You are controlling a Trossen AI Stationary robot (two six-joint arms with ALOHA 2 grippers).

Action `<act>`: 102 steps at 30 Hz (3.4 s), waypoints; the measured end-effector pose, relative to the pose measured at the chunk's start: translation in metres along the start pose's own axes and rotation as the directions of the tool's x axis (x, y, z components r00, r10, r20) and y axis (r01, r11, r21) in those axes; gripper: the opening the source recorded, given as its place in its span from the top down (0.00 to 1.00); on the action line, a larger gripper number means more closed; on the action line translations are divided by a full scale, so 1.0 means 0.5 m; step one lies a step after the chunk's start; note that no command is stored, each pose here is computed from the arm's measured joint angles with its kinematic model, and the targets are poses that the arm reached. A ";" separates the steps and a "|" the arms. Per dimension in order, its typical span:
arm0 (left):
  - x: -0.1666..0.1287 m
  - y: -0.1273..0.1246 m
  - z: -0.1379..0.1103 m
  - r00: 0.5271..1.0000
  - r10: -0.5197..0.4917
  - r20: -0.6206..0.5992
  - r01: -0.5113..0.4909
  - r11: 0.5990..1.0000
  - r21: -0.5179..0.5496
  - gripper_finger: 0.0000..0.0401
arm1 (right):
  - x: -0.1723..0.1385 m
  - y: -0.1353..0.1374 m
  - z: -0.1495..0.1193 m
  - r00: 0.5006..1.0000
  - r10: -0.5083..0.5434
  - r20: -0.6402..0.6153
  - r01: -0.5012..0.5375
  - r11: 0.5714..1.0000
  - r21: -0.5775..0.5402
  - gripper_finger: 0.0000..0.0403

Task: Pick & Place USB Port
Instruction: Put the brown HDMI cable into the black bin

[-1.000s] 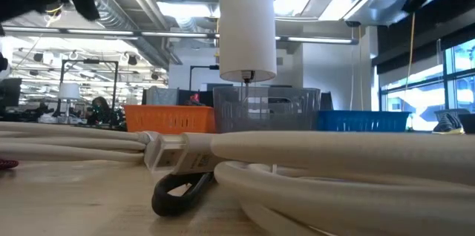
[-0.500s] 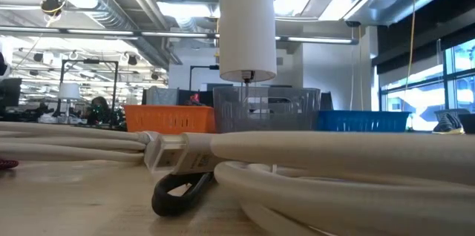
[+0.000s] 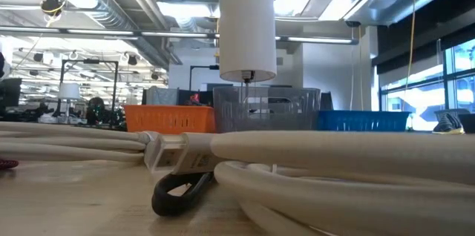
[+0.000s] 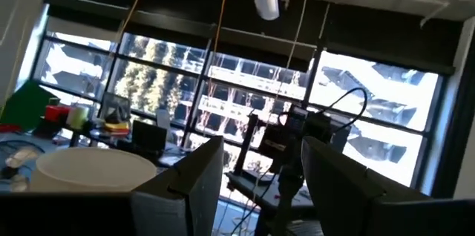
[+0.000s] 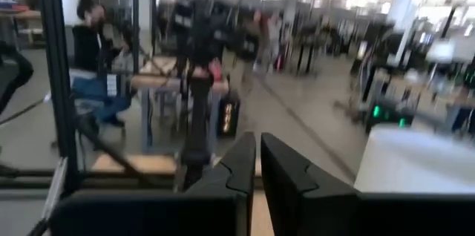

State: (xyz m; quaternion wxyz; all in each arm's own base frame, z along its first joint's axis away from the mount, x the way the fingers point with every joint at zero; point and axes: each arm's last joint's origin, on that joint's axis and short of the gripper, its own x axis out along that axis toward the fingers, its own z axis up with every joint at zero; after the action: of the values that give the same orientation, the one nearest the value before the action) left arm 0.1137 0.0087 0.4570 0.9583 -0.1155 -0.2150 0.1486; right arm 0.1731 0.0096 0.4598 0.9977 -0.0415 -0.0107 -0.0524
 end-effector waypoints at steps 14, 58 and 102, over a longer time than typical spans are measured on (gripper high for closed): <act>0.007 0.016 -0.043 0.964 0.232 -0.128 -0.234 0.972 0.003 0.56 | -0.077 -0.005 -0.114 0.788 0.005 -0.616 0.196 0.946 0.258 0.93; -0.086 0.069 -0.130 0.668 0.490 -0.560 -0.482 0.858 0.176 0.56 | -0.022 0.041 -0.507 0.100 -0.053 -0.994 0.538 0.843 0.009 0.93; -0.086 0.069 -0.130 0.669 0.483 -0.566 -0.494 0.857 0.147 0.56 | 0.040 0.006 -0.663 -0.095 -0.052 -0.994 0.425 0.901 -0.087 0.61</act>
State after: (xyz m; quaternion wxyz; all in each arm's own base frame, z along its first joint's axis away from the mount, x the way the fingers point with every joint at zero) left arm 0.0973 0.0160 0.3736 0.9004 -0.2178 0.1272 0.3545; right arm 0.1991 -0.0174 0.1300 0.6621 0.1419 0.6945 -0.2431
